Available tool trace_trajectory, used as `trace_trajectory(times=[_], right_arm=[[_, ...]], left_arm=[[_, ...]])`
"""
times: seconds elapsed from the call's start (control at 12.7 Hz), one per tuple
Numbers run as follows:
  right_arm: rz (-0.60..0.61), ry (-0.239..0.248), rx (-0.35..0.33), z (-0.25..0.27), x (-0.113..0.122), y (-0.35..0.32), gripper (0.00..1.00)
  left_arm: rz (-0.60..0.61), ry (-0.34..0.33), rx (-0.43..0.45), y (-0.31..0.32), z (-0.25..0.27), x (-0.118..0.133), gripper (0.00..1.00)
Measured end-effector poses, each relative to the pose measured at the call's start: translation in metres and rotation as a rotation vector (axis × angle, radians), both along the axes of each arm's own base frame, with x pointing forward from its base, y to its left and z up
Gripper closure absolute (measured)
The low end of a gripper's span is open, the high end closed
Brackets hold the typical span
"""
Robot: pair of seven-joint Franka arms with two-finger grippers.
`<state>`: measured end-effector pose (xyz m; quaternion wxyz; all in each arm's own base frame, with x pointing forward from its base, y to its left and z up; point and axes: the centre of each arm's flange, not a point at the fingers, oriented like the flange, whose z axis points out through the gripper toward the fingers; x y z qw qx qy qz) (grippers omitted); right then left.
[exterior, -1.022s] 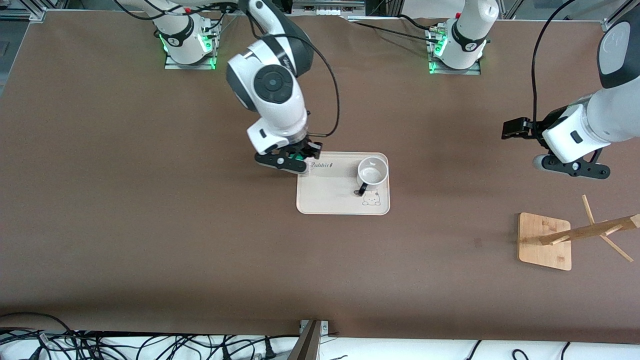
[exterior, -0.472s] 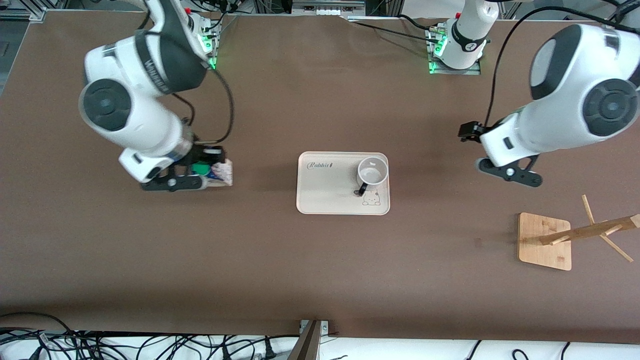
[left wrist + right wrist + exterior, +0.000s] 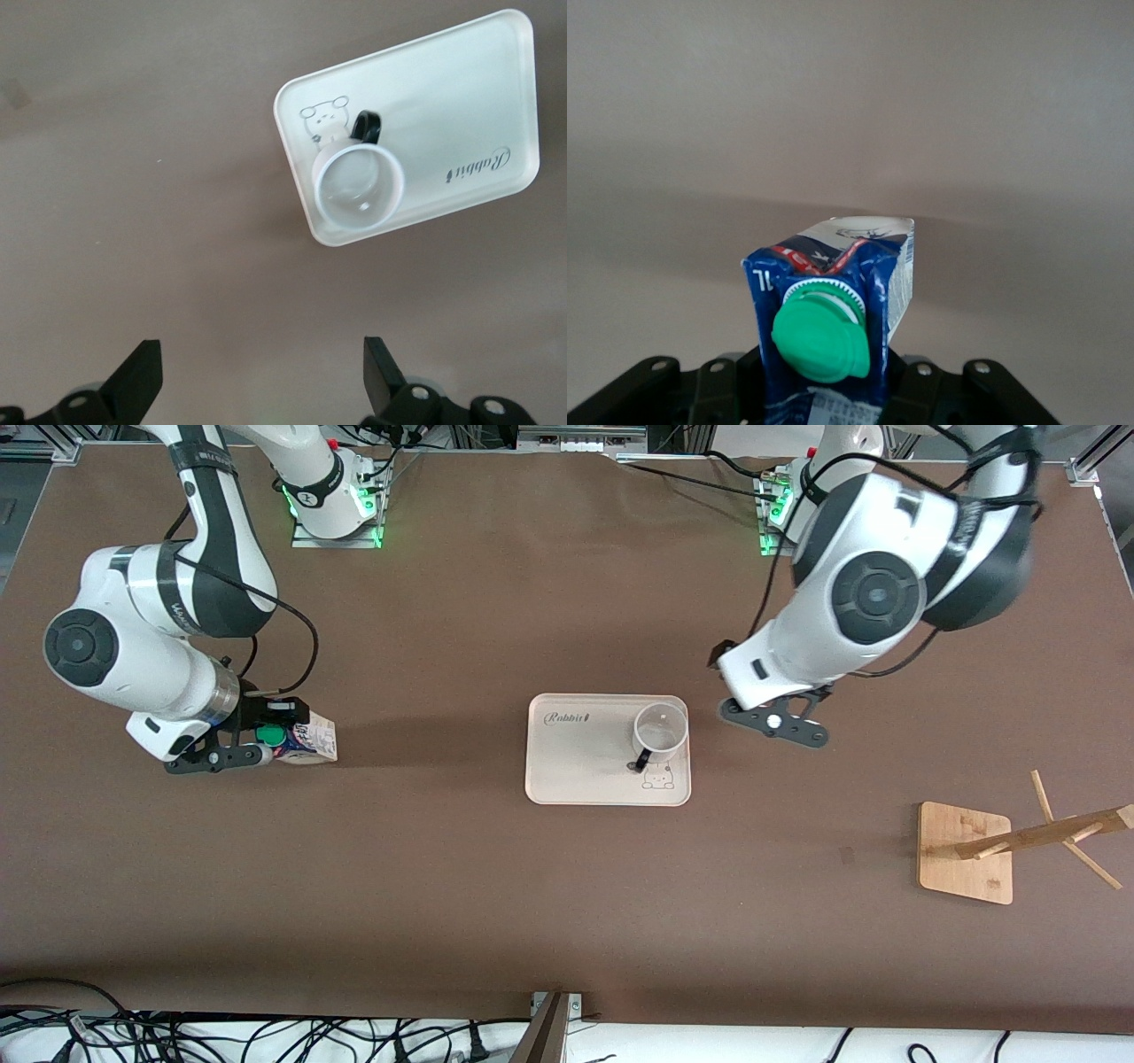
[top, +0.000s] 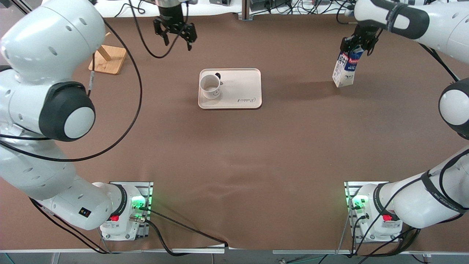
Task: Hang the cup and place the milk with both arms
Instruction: 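Lower the carton onto the table while the left gripper descends to the mug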
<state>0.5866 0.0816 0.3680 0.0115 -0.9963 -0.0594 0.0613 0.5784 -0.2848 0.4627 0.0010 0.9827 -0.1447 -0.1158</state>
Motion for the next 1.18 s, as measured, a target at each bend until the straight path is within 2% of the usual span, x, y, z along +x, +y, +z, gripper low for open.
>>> trace_trajectory(times=[0.24, 0.31, 0.71, 0.79, 0.94, 1.18], right_arm=[[-0.005, -0.022, 0.002, -0.030, -0.019, -0.004, 0.66], [-0.008, -0.026, 0.002, -0.038, -0.023, -0.005, 0.60], [-0.009, -0.041, 0.010, -0.034, -0.027, -0.006, 0.04], [-0.009, -0.048, 0.014, -0.029, -0.027, -0.006, 0.00], [-0.004, -0.047, 0.024, -0.008, -0.023, -0.004, 0.00], [0.012, -0.033, 0.040, 0.057, -0.008, 0.003, 0.00]], left_arm=[[0.017, 0.000, -0.002, -0.036, -0.032, -0.003, 0.00], [0.028, -0.002, 0.001, -0.045, -0.041, -0.004, 0.00], [0.038, -0.080, -0.024, -0.091, -0.099, -0.002, 0.00], [0.044, -0.096, -0.029, -0.098, -0.114, 0.000, 0.00], [0.059, -0.100, -0.022, -0.114, -0.140, -0.005, 0.00], [0.044, -0.104, -0.017, -0.131, -0.179, -0.026, 0.00]])
